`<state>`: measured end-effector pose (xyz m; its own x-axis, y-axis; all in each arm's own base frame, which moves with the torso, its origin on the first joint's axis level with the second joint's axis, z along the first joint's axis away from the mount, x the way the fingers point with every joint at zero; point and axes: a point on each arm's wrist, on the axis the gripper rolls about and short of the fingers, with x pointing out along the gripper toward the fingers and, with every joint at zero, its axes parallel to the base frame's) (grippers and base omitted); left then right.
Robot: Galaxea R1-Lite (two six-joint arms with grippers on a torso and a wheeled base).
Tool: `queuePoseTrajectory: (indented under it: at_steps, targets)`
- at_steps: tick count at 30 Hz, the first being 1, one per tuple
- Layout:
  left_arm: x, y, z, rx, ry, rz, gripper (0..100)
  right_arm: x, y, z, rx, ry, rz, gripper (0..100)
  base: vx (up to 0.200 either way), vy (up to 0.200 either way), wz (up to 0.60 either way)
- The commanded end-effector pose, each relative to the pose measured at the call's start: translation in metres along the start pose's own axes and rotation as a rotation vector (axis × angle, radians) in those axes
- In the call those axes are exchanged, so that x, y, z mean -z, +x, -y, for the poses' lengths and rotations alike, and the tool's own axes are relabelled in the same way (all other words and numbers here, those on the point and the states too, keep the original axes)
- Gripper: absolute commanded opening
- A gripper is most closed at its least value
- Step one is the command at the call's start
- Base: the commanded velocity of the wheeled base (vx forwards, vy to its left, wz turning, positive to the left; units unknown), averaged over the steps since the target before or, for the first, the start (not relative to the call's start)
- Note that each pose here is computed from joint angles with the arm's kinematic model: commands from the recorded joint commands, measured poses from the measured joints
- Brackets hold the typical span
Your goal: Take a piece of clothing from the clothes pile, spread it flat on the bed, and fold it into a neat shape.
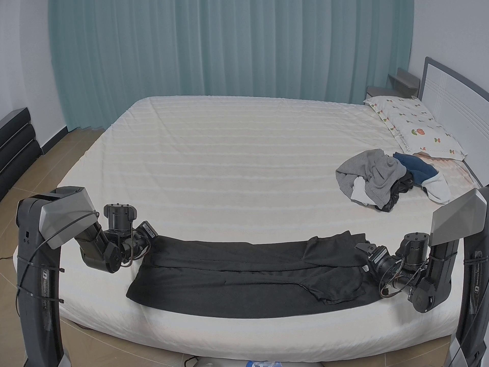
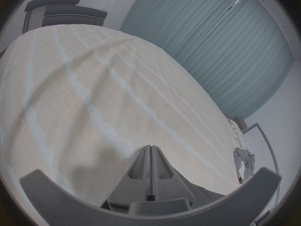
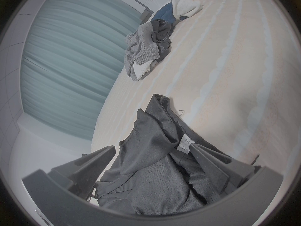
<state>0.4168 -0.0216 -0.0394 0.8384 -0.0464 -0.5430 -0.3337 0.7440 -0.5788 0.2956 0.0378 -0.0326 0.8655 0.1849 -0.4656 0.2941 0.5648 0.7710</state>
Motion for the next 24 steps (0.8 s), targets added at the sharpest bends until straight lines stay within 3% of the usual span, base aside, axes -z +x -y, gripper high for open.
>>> queuePoseTrajectory:
  at_steps: [1, 24]
  targets:
    - [0.0003, 0.0025, -0.0029, -0.011, -0.003, 0.007, 0, -0.0003, 0.0002, -0.0006, -0.008, -0.001, 0.004, 100, 0.0, 0.0, 0.0]
    - [-0.0092, 0.0024, -0.0071, -0.016, -0.059, 0.063, 0, -0.0006, -0.0004, -0.0011, -0.009, -0.001, 0.005, 100, 0.0, 0.0, 0.0]
